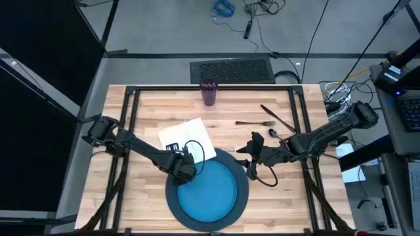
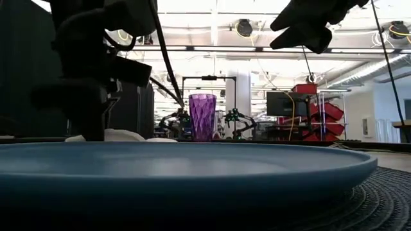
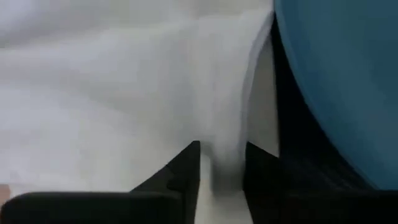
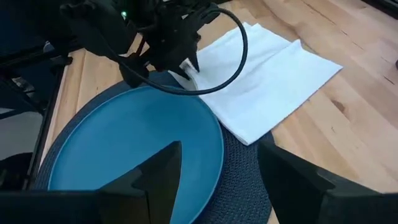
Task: Set table place
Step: Fold the white table napkin on the table
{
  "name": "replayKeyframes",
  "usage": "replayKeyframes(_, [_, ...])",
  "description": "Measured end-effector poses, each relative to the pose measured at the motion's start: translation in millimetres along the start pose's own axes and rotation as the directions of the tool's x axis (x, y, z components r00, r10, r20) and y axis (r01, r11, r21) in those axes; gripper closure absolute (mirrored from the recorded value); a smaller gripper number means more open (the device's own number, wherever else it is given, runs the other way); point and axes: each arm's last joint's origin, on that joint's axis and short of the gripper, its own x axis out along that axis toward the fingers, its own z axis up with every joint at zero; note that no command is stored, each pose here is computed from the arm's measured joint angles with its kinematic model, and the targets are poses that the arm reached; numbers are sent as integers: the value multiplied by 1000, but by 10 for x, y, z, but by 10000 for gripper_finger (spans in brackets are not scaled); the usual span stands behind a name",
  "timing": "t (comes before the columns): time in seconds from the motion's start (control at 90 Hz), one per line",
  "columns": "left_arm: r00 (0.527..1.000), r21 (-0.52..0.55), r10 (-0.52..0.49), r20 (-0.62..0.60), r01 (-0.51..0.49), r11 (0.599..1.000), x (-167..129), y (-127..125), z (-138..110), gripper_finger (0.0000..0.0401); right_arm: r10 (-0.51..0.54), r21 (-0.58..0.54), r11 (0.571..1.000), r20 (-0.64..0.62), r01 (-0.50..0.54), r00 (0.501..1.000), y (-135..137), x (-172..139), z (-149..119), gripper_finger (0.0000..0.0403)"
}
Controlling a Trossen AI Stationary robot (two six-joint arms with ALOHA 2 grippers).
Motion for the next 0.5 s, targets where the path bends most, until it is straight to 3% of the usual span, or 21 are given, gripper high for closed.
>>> replayKeyframes(0.267, [998, 70, 21, 58, -25, 997, -137, 43, 36, 278, -1, -1, 1000, -1, 1, 1000, -1, 0, -1, 206])
replayKeyframes(0.5, [992, 55, -88, 94, 83, 995, -434, 82, 95, 278, -1, -2, 1000, -2, 1, 1000, -1, 0, -2, 206])
